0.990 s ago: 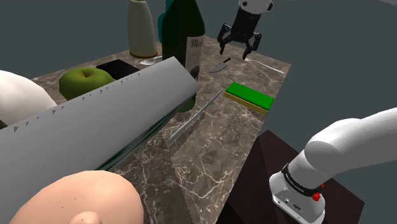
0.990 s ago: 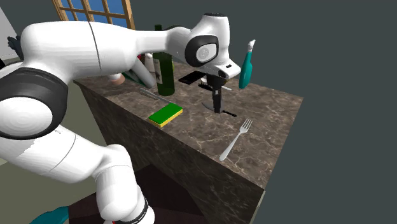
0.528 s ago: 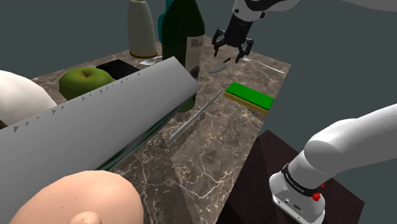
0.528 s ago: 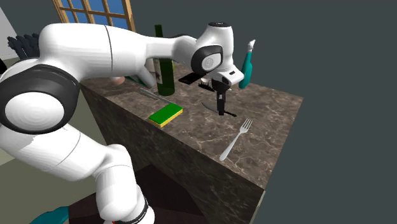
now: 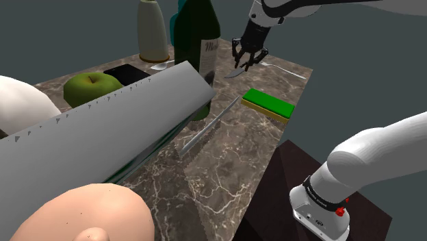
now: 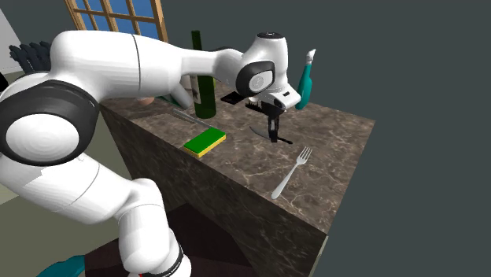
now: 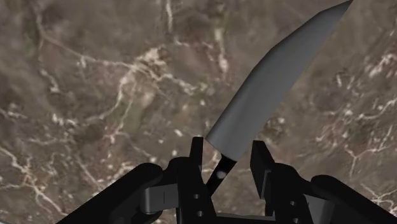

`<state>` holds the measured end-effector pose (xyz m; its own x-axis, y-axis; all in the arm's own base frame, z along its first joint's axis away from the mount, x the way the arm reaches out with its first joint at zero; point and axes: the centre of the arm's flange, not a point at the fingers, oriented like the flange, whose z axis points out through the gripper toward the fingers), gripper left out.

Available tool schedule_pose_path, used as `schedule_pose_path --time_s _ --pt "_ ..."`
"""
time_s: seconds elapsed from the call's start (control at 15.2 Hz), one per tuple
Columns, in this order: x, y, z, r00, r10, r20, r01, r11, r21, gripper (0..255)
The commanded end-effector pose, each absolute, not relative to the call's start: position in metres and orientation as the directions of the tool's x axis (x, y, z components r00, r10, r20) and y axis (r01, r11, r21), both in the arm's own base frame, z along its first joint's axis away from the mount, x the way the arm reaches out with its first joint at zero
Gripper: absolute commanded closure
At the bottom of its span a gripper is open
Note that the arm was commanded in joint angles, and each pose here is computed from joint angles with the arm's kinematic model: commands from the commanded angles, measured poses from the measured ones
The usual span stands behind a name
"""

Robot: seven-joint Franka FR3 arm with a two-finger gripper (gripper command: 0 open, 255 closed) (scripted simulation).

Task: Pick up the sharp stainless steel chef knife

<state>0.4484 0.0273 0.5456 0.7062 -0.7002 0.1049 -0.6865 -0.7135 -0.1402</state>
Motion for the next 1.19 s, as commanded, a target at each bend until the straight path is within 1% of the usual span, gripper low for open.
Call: schedule_pose_path --time_s 0.0,0.26,1.12 --pt "0.449 0.028 0.543 0.707 -0.700 0.100 -0.687 -0.714 -0.136 255" --pt "0.448 0.028 0.543 0.707 -0.700 0.100 -0.687 -0.714 -0.136 255" --pt "0.448 0.028 0.611 0.707 -0.700 0.100 -0.687 -0.714 -0.136 255"
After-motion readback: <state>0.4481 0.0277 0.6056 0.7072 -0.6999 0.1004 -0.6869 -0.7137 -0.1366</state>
